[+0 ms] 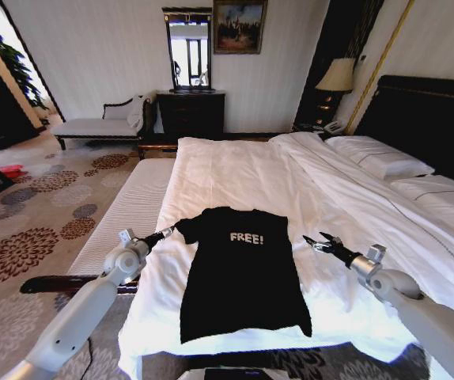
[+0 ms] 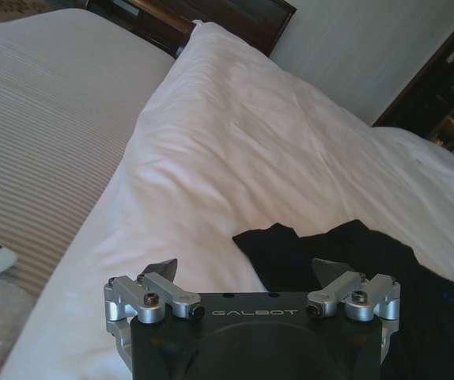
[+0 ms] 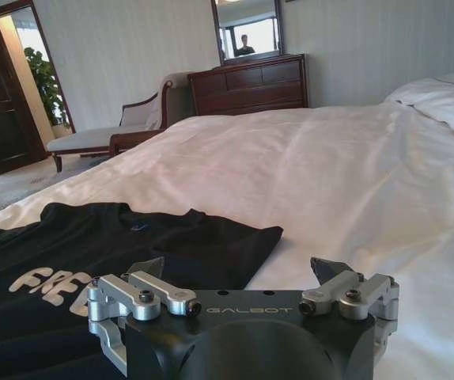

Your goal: Fold the clothes on the bed.

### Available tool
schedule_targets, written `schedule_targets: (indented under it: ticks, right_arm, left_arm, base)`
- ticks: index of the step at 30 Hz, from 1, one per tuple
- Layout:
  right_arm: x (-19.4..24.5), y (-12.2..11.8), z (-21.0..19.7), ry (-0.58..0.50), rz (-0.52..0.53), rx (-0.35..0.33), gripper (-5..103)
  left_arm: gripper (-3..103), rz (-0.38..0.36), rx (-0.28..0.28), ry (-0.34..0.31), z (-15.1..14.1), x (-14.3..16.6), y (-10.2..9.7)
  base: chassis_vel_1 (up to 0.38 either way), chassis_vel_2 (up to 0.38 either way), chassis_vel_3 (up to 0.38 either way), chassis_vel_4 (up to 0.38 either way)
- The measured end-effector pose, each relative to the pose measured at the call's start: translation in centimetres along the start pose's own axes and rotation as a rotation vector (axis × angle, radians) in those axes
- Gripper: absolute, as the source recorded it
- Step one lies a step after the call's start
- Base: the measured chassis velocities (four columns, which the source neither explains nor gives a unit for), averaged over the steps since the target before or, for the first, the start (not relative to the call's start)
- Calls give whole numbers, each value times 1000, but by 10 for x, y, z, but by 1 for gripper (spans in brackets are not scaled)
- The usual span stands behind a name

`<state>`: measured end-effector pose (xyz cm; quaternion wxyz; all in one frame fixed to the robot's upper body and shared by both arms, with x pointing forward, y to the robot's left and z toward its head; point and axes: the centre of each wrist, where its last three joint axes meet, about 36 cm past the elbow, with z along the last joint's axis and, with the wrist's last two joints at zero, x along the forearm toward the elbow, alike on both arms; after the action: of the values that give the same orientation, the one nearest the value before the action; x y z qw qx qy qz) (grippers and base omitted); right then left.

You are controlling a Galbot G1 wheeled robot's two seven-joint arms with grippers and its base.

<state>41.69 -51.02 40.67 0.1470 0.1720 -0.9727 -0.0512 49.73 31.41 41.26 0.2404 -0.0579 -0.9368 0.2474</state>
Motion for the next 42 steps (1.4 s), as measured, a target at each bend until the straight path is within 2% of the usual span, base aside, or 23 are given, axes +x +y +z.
schedule_targets:
  ticks: [2, 6, 12, 27, 30, 32, 35, 38, 42]
  right_arm:
    - [-1, 2, -2, 1, -3, 2, 100]
    - [-3, 5, 0, 10, -4, 0, 100]
    - [-3, 4, 5, 16, 2, -8, 100]
    - [-1, 0, 6, 15, 18, -18, 100]
    - [-1, 0, 6, 14, 18, -19, 100]
    - [-1, -1, 6, 14, 19, -19, 100]
    - [-1, -1, 5, 10, 21, -23, 100]
    - [-1, -1, 6, 10, 21, -24, 100]
    - [-1, 0, 6, 9, 21, -27, 100]
  left_arm:
    - [88, 17, 14, -2, 0, -9, 0]
    - [84, 46, 27, -8, 0, -23, -5]
    - [82, 59, 30, -4, 2, -36, -11]
    - [74, 28, 61, 39, 15, -72, -14]
    - [62, 13, 63, 45, 17, -75, -14]
    - [62, 11, 63, 45, 17, -75, -14]
    - [45, 5, 60, 47, 18, -76, -13]
    - [40, 1, 60, 48, 18, -77, -12]
    - [18, -6, 61, 48, 20, -79, -11]
  base:
    - [0, 0, 0, 0]
    - [0, 0, 0, 0]
    - [0, 0, 0, 0]
    - [0, 0, 0, 0]
    - [0, 0, 0, 0]
    - [0, 0, 0, 0]
    - [0, 0, 0, 0]
    - [0, 0, 0, 0]
    - [0, 0, 0, 0]
